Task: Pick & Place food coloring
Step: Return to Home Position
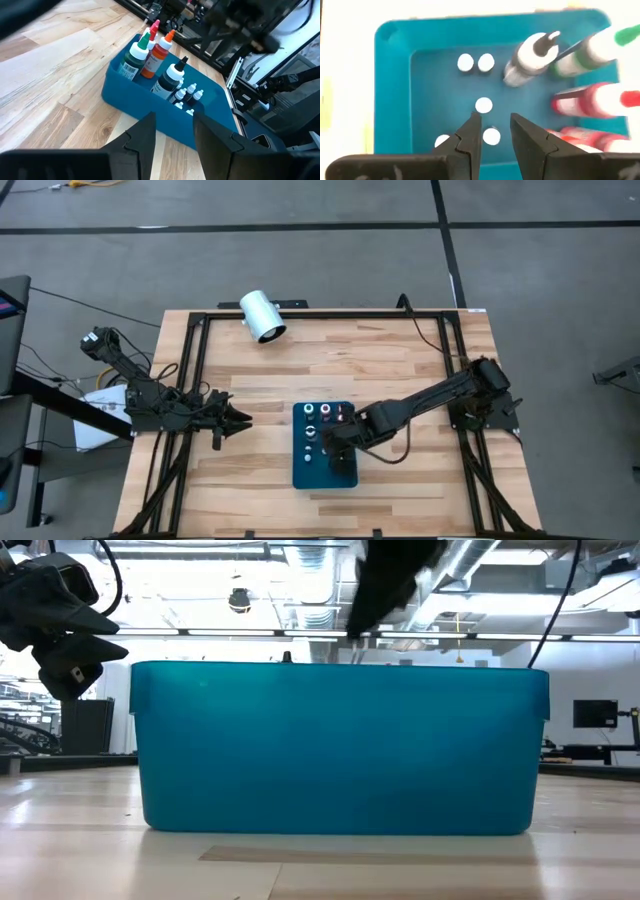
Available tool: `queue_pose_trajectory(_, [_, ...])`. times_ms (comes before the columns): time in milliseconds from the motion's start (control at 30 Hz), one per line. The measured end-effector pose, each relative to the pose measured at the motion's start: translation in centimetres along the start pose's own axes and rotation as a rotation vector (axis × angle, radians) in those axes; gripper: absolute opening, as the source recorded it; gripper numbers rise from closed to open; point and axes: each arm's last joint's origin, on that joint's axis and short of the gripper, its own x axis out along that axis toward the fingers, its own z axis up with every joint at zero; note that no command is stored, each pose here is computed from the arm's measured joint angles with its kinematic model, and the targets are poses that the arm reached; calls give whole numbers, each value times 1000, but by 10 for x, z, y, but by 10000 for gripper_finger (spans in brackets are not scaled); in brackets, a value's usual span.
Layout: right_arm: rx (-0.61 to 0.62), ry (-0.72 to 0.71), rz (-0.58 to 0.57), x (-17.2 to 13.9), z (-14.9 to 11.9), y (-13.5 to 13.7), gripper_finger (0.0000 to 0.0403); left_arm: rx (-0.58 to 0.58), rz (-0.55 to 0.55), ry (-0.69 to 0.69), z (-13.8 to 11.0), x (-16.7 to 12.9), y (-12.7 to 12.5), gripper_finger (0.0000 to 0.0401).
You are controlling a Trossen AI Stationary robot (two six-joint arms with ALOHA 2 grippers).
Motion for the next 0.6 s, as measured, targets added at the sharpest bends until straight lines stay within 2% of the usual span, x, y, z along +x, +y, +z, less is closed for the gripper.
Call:
queue_pose_trajectory(300, [-10, -107, -176, -59, -4, -20, 93, 4, 2, 6, -1, 0, 0, 121])
queue_pose_trajectory(467, [12, -144, -161, -72, -30, -34, 93, 12, 9, 13, -1, 0, 1, 121])
queue_pose_trajectory(600, [46, -203, -84, -79, -54, -46, 93, 36, 6, 19, -2, 0, 1, 121])
